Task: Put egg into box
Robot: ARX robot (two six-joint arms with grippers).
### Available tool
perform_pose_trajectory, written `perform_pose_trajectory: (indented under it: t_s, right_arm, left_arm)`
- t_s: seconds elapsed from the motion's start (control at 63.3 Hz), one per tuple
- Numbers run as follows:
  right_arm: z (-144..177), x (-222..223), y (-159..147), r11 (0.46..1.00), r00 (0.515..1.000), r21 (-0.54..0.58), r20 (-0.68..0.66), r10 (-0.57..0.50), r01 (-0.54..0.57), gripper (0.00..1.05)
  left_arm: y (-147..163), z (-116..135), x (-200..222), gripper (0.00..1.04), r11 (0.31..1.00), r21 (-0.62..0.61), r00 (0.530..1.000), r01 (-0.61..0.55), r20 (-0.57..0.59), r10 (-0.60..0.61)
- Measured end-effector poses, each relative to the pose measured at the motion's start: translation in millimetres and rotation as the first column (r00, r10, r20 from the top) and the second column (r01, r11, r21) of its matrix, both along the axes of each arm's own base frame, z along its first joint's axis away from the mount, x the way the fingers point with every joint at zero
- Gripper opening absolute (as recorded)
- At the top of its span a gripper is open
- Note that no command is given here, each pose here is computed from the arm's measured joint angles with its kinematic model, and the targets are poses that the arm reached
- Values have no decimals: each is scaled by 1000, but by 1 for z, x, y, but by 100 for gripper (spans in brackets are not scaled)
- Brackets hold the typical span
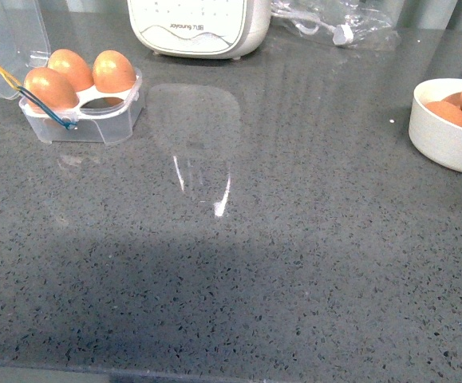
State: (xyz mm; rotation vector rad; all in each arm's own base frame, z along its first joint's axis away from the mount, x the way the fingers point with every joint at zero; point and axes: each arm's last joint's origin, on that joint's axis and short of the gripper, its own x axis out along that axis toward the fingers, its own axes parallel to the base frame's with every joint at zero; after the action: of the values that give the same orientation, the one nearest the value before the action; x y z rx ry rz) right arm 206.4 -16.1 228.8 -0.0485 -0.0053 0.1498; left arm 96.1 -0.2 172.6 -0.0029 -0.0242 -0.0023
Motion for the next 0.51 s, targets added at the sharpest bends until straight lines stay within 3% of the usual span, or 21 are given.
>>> perform_pose_trajectory:
  t_s: [0.205,0.505]
  right_arm:
    - [0,70,7,1000,980,18,-199,-1,5,97]
    - [1,107,19,1000,942,12,-334,12,-8,97]
  left_arm:
    - [0,0,0,98,1000,0,1000,0,0,0]
    - [0,0,0,98,1000,0,1000,0,0,0]
